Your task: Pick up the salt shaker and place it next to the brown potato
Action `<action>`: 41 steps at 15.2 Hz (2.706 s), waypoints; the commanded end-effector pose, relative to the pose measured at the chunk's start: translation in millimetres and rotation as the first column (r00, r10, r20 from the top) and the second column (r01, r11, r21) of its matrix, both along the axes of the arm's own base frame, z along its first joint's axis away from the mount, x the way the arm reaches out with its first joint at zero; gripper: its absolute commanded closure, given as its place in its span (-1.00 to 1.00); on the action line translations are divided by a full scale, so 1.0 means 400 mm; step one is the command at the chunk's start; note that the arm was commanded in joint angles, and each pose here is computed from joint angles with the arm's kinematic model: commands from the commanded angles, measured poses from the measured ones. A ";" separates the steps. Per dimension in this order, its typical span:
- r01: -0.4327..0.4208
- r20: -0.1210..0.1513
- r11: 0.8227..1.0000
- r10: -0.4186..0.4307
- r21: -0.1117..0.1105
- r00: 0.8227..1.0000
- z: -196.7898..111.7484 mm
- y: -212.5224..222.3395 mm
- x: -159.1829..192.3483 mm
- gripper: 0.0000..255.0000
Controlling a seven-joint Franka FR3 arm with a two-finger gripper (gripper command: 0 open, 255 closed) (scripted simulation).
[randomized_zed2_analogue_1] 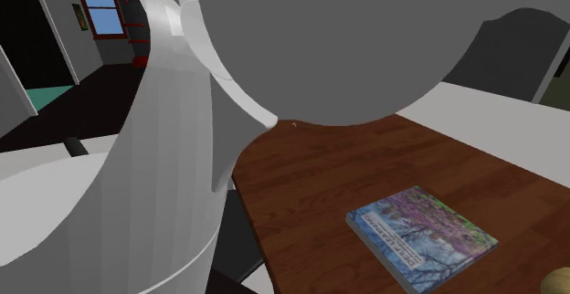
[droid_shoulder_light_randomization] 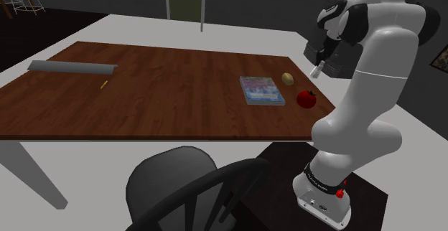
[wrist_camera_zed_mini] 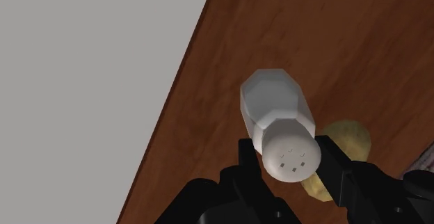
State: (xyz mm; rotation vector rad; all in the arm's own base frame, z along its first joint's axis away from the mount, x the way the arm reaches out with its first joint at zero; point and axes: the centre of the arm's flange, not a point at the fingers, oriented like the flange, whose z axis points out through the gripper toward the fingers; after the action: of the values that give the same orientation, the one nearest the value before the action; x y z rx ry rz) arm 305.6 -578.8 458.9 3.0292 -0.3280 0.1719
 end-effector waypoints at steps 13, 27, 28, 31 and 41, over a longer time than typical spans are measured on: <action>0.000 0.000 1.000 0.000 -0.001 1.000 -0.183 -0.002 0.000 1.00; 0.000 0.000 1.000 0.000 -0.001 1.000 -0.213 -0.002 0.000 -1.00; 0.000 0.000 1.000 0.000 -0.001 1.000 -0.213 -0.002 0.000 -1.00; 0.000 0.000 1.000 0.000 -0.001 1.000 -0.148 0.004 -0.006 -1.00; 0.000 0.000 1.000 0.000 -0.001 1.000 -0.090 0.010 -0.012 -1.00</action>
State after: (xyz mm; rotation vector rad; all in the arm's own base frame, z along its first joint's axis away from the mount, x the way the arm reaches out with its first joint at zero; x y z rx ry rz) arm 300.7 -574.6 423.0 3.0286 -0.3280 0.1727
